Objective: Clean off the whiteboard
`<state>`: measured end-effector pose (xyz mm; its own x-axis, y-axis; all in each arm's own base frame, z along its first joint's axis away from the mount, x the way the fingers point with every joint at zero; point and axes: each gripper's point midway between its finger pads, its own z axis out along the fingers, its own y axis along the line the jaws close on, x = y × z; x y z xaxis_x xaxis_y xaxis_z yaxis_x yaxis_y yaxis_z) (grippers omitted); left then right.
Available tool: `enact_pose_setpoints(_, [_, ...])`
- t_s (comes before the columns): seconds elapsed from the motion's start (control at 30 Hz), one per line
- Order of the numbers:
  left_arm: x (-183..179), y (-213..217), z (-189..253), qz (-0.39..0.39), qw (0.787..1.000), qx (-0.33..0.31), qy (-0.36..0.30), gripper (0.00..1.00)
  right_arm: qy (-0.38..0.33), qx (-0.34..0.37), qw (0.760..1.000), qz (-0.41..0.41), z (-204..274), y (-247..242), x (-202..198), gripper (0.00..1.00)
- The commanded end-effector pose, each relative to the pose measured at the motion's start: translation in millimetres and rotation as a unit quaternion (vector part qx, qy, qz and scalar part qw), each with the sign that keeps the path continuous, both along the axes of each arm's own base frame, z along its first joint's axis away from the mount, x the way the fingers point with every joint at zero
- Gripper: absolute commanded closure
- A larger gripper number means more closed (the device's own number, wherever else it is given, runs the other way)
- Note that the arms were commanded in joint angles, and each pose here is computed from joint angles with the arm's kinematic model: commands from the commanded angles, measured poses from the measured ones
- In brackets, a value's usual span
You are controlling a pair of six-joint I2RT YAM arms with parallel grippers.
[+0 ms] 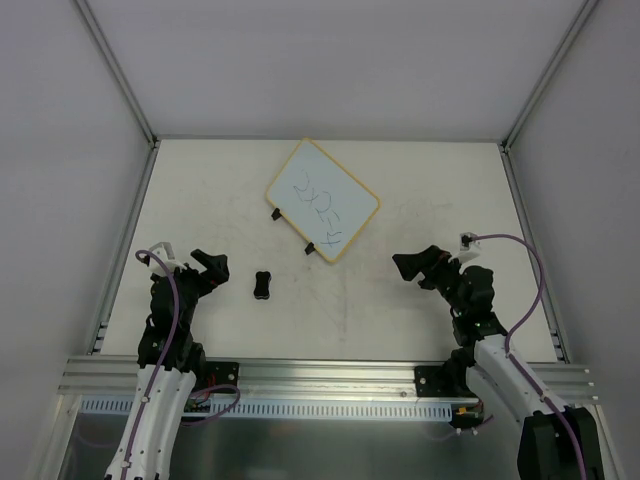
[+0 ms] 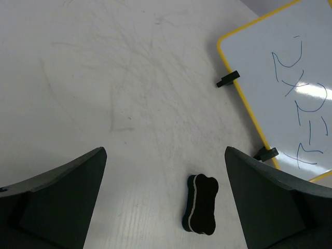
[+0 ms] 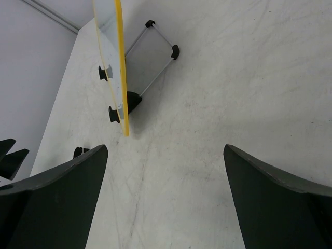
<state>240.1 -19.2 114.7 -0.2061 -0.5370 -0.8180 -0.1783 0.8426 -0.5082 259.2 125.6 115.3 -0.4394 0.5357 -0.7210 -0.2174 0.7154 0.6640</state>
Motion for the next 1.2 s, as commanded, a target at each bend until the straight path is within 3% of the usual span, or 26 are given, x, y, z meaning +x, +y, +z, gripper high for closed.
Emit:
enact_pose_setpoints(0.0, [2,7,8,0.014,1.000,0.009,-0.010,0.01,-0.030,0.004,1.000,0.000,13,1,4,0.01])
enact_pose_setpoints(0.37, [2,16,9,0.040,0.999,0.013,-0.004,0.01,-0.060,-0.017,0.998,0.018,21,3,0,0.01])
enact_pose_setpoints(0.57, [3,2,7,-0.005,1.000,0.015,0.021,0.01,-0.092,-0.033,0.995,0.037,30,7,-2,0.01])
enact_pose_setpoints(0.8, [1,-5,11,-0.027,0.999,0.018,0.002,0.01,-0.058,0.013,0.998,0.014,38,12,16,0.07])
enact_pose_setpoints(0.9, [0,-5,12,-0.028,0.999,0.020,-0.007,0.01,-0.071,0.006,0.997,0.018,36,17,21,0.03])
enact_pose_setpoints(1.03, [-1,-6,10,-0.032,0.999,0.020,-0.006,0.01,-0.092,0.000,0.992,0.081,45,36,20,0.01])
enact_pose_setpoints(1.13, [0,-7,9,-0.034,0.999,0.020,0.002,0.01,-0.112,0.014,0.984,0.140,57,56,19,0.07])
enact_pose_setpoints(1.17, [0,-6,9,-0.033,0.999,0.020,0.003,0.01,-0.148,0.022,0.978,0.146,71,59,21,0.08])
